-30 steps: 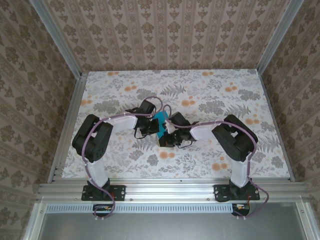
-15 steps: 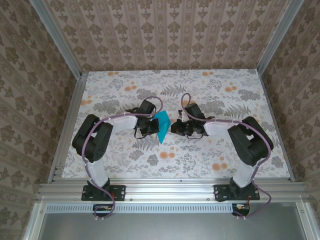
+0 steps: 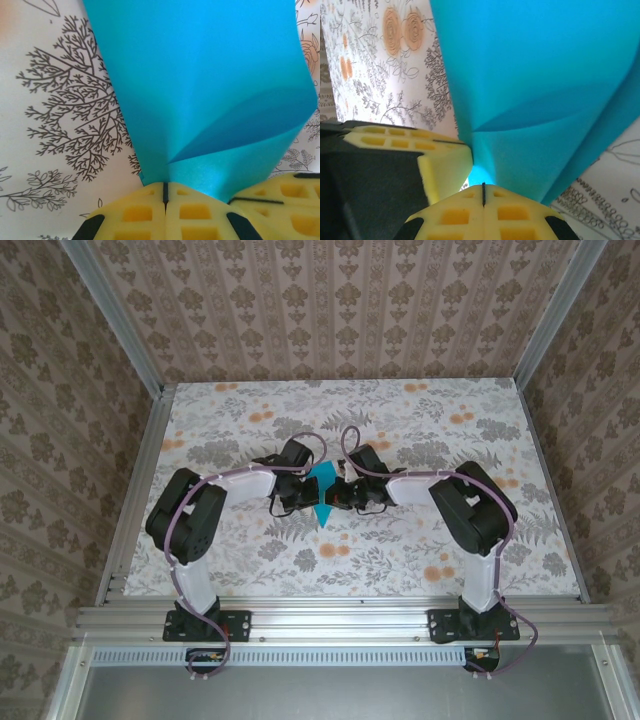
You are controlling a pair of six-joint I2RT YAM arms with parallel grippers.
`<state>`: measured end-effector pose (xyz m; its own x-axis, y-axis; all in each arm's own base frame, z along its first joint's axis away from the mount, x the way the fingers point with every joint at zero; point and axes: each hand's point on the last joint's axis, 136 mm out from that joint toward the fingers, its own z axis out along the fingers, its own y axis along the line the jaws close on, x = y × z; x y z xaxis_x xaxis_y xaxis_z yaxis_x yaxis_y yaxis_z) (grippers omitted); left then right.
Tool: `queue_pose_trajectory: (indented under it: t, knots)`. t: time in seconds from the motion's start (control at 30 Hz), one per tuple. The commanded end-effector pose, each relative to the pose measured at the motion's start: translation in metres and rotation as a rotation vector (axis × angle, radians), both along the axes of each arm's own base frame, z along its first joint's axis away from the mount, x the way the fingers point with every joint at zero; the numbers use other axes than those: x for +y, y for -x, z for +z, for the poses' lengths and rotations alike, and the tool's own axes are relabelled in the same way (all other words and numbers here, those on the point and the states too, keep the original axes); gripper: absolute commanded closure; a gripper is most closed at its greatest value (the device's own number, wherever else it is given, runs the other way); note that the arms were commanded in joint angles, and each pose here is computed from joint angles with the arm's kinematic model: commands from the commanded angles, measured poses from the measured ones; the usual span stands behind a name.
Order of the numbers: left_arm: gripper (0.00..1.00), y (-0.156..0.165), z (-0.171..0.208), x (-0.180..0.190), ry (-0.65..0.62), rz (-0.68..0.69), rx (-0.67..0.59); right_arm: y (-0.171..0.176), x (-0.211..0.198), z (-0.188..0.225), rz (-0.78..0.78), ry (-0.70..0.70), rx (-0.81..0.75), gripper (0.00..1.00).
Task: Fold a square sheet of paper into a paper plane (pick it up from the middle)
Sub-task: Third fold the triangle at the center of the table.
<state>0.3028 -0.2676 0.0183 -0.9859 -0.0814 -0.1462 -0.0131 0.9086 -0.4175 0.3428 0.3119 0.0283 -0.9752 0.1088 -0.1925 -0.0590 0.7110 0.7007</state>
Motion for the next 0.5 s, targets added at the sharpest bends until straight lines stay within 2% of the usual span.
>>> queue_pose_trajectory:
  t: [0.0,0.3,0.47]
  knots:
    - [1.00,0.022,-0.035,0.025,-0.150,-0.018,0.089,-0.006,-0.006,-0.010,-0.051,0.061,0.029,0.95]
    - [1.00,0.025,-0.039,0.030,-0.174,-0.029,0.101,-0.018,-0.033,-0.032,-0.212,0.140,0.099,0.94]
    - [1.00,0.026,-0.042,0.030,-0.177,-0.039,0.105,-0.027,-0.015,-0.004,-0.174,0.032,0.077,0.92]
